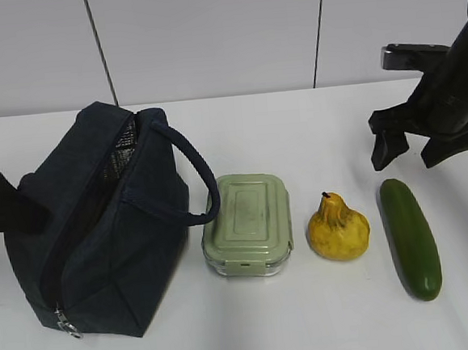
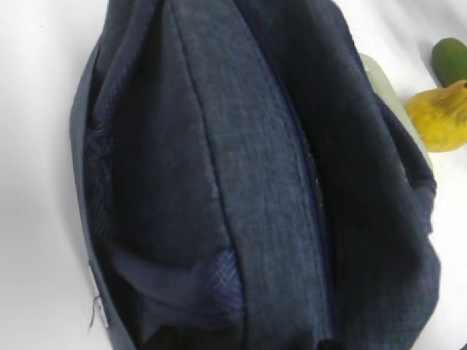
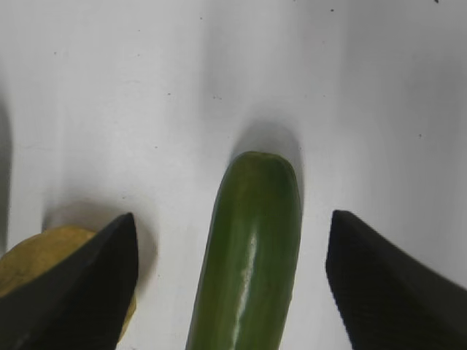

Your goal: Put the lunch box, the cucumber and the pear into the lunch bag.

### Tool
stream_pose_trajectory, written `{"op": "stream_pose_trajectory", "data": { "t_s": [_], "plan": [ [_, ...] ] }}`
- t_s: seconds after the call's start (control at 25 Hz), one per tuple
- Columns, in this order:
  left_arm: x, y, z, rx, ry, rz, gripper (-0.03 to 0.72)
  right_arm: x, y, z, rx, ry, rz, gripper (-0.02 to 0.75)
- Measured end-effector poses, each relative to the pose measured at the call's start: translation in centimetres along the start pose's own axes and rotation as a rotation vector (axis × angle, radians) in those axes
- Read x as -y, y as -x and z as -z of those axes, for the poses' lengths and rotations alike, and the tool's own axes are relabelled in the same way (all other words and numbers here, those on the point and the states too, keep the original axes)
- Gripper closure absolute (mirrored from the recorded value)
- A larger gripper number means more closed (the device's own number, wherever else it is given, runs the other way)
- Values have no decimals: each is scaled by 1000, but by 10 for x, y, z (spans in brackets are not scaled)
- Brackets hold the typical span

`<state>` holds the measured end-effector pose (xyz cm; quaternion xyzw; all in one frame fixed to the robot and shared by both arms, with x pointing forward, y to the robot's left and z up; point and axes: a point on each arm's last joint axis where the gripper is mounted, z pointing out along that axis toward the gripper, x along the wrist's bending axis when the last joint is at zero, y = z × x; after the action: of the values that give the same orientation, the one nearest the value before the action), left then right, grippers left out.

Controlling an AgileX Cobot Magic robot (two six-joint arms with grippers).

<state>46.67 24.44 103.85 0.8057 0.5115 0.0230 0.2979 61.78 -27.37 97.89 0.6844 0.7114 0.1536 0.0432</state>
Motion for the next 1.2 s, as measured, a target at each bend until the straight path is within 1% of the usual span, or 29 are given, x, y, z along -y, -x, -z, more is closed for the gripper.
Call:
{"op": "stream_pose_trajectory", "data": {
  "t_s": [0.04,0.08,0.16,0.24,0.32,0.36,0.6,1.0,1.04,1.12,1.2],
  "plan": [
    [0,-1,-2,1,-5,4,351,0,0,0,0,2,2,125],
    [0,-2,-4,2,-9,3,373,0,0,0,-1,2,1,127],
    [-1,-3,-5,0,-7,1,468,0,0,0,-1,4,2,127],
    [-1,-3,-5,-2,-1,1,603,-1,0,0,-2,6,2,127],
    [-2,-3,-5,-2,2,1,655,-1,0,-1,-2,6,3,127],
    [-2,-3,-5,-3,3,1,668,-1,0,-3,-2,2,2,128],
    [-2,-3,-5,-4,4,1,685,4,3,-30,-13,-91,-17,131],
    [-2,-4,-5,-9,10,1,685,11,8,-62,-11,-182,-56,147],
    [-3,-4,-5,-10,12,1,686,11,8,-63,-11,-187,-56,155],
    [-3,-4,-5,-13,16,1,686,11,8,-64,-13,-200,-57,203],
    [-3,-4,-5,-16,19,1,686,10,8,-65,-14,-204,-56,294]
  ]
}}
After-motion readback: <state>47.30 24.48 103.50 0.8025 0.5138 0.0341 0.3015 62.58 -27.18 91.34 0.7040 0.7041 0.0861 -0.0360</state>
